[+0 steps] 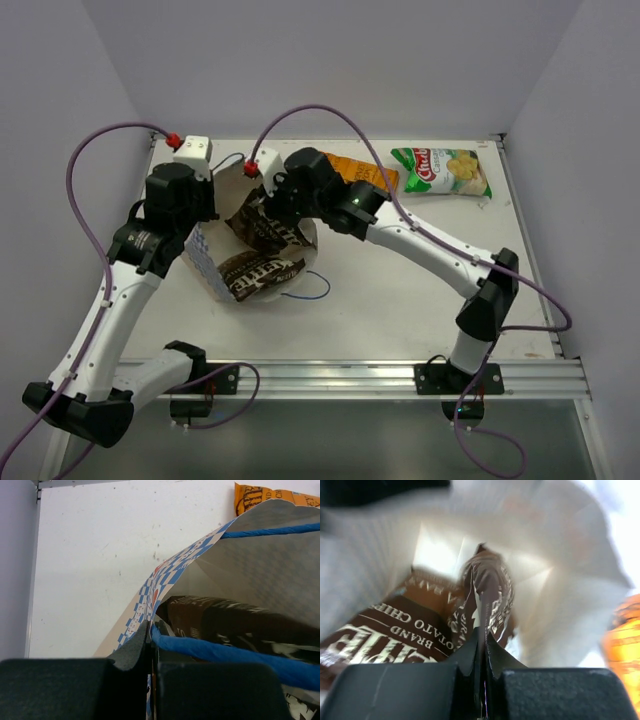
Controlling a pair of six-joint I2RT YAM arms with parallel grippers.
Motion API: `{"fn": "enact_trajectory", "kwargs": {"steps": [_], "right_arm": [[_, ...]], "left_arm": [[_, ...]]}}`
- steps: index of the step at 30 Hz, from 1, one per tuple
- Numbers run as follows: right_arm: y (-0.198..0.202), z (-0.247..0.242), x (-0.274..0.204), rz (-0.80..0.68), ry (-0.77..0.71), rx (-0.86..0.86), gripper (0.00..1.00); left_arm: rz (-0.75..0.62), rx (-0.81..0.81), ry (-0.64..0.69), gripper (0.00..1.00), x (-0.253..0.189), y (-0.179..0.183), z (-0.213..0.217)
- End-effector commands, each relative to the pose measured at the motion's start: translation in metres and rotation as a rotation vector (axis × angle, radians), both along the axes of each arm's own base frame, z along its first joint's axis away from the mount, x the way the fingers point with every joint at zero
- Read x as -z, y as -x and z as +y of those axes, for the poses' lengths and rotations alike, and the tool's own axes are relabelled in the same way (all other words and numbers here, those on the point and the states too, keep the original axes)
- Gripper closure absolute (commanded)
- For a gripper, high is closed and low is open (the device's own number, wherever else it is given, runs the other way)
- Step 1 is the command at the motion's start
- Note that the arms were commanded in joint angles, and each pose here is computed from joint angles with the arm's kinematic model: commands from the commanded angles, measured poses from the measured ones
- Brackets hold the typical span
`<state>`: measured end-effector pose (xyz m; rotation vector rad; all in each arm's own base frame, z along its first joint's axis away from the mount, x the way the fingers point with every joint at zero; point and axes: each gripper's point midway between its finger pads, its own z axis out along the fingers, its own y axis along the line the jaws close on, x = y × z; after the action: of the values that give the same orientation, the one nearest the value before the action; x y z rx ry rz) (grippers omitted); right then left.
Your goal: Take the snacks out of the paper bag
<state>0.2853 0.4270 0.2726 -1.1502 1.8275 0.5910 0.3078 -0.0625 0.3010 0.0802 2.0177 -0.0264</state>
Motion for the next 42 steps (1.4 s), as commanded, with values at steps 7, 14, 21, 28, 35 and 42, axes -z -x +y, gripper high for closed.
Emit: {"fn": "enact_trajectory", "kwargs": {"steps": [7, 14, 21, 28, 35, 42], "right_arm": [[0.008, -0.088, -0.215, -0.382, -0.323, 0.188, 1.0], [-0.008, -0.167, -0.231, -0.423, -0.347, 0.42, 1.0], [-0.042, -0.255, -0.163, -0.288, -0.293, 0.677, 1.0], [-0.051, -0.317, -0.102, -0.174, -0.22, 0.892, 1.0], [-0.035, -0.245, -0.034, 0.202, -0.277, 0.646, 1.0], [0.008, -0.157, -0.005, 0.449, -0.343, 0.294, 1.0]], "left_arm": [[0.027, -0.106, -0.021, 1.0, 0.013, -0.012, 0.016], [0.049, -0.17, -0.039, 1.0, 0.021, -0.022, 0.032], [0.045, -0.225, -0.037, 1.0, 0.016, -0.03, 0.045], [0.03, -0.227, -0.009, 1.0, 0.014, -0.032, 0.044], [-0.019, -0.21, 0.007, 1.0, -0.008, -0.032, 0.042], [-0.026, -0.193, 0.015, 1.0, -0.012, -0.033, 0.039]]}}
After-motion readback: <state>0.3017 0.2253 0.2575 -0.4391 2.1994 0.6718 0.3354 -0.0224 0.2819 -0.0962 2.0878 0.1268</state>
